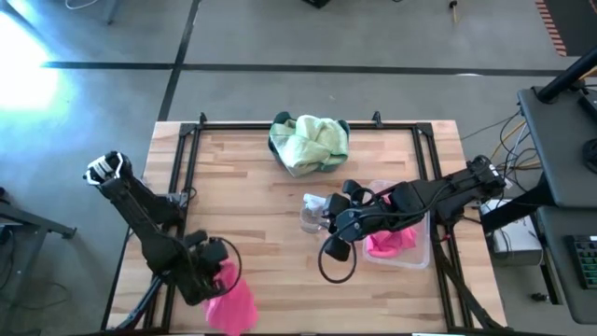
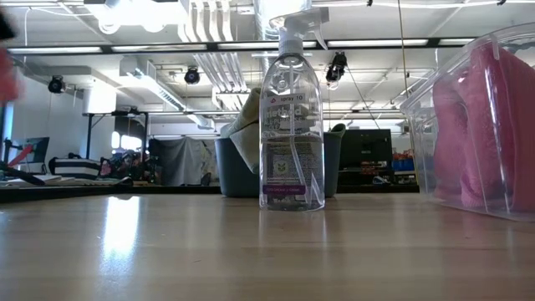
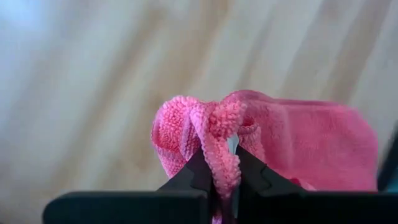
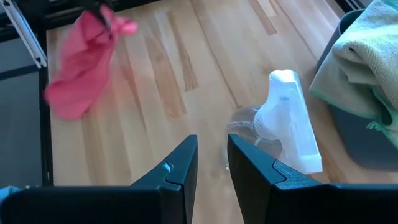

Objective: Sort microfiber towel by color & place in baskets
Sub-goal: Put the pink microfiber towel into the transparent bin

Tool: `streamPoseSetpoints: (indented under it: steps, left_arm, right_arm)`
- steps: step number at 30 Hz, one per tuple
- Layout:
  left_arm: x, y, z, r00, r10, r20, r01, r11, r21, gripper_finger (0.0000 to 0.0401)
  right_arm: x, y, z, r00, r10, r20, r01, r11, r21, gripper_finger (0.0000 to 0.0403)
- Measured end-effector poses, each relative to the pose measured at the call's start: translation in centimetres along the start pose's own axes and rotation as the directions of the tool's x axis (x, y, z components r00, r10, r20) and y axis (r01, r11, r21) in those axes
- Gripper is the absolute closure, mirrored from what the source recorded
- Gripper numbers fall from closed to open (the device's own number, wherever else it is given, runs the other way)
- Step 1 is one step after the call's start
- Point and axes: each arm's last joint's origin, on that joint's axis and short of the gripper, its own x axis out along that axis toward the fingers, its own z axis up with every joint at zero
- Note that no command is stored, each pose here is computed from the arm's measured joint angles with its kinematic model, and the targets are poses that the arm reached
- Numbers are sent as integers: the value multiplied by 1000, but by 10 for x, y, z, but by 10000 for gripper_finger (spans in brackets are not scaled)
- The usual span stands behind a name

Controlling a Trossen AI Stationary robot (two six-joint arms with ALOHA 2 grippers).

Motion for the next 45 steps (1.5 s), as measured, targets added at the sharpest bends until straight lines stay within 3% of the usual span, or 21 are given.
streamPoseSetpoints:
  steps: [7,14,18,22,26,38,45]
  left_arm:
    - [-39,4,64,950,111,292,-158,977,144,392]
    - [-68,15,128,870,152,470,-237,963,128,391]
    - [-83,18,157,823,116,557,-235,961,147,391]
    - [-99,17,182,755,56,653,-212,964,162,391]
    - [-111,18,196,704,33,710,-222,959,175,391]
    - [-122,23,212,633,29,773,-230,961,152,391]
    - [-127,20,216,590,7,807,-206,968,143,391]
  right_arm:
    - [0,0,0,1000,2,-2,-2,999,-45,321]
    - [0,-2,-3,1000,-17,-25,15,997,-70,321]
    - [0,-2,-2,1000,-22,-19,20,995,-98,321]
    - [0,-4,-1,995,-97,29,99,988,-120,321]
    - [-1,-6,1,981,-173,85,184,970,-156,321]
    - [-2,1,30,942,-79,325,171,949,-265,321]
    - [0,-7,39,928,-94,361,196,947,-256,321]
